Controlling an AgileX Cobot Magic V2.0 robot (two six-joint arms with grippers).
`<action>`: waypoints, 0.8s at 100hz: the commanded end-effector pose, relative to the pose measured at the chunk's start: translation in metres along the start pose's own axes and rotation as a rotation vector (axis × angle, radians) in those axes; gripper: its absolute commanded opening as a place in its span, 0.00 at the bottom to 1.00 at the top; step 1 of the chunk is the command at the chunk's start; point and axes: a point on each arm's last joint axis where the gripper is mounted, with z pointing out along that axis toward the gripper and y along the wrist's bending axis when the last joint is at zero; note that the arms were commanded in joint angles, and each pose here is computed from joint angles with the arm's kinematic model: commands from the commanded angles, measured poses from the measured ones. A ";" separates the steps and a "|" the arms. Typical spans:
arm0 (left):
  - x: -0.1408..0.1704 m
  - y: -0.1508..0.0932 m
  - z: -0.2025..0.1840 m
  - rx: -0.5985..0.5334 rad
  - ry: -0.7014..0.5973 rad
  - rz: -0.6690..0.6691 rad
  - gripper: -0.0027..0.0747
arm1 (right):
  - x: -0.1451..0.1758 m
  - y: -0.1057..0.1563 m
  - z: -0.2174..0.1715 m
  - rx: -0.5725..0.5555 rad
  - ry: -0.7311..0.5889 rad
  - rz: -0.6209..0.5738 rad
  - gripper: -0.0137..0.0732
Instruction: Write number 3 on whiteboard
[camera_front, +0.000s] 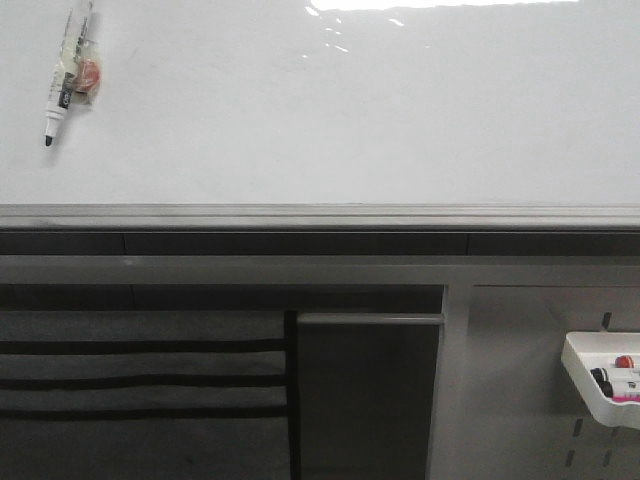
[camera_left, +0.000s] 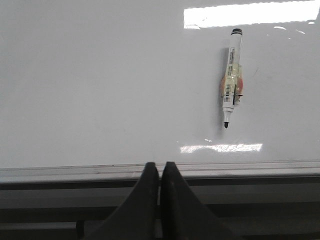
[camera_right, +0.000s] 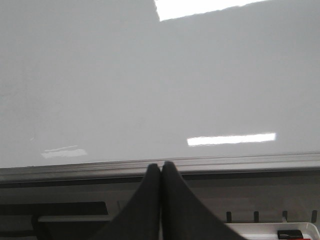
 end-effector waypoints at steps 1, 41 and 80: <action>-0.008 0.000 -0.003 0.004 -0.109 -0.010 0.01 | -0.002 0.000 -0.001 -0.006 -0.082 -0.015 0.07; -0.008 0.000 -0.003 0.004 -0.109 -0.010 0.01 | -0.002 0.000 -0.001 -0.006 -0.082 -0.015 0.07; -0.008 0.000 -0.003 0.004 -0.109 -0.010 0.01 | -0.005 0.001 -0.002 -0.012 -0.121 -0.023 0.07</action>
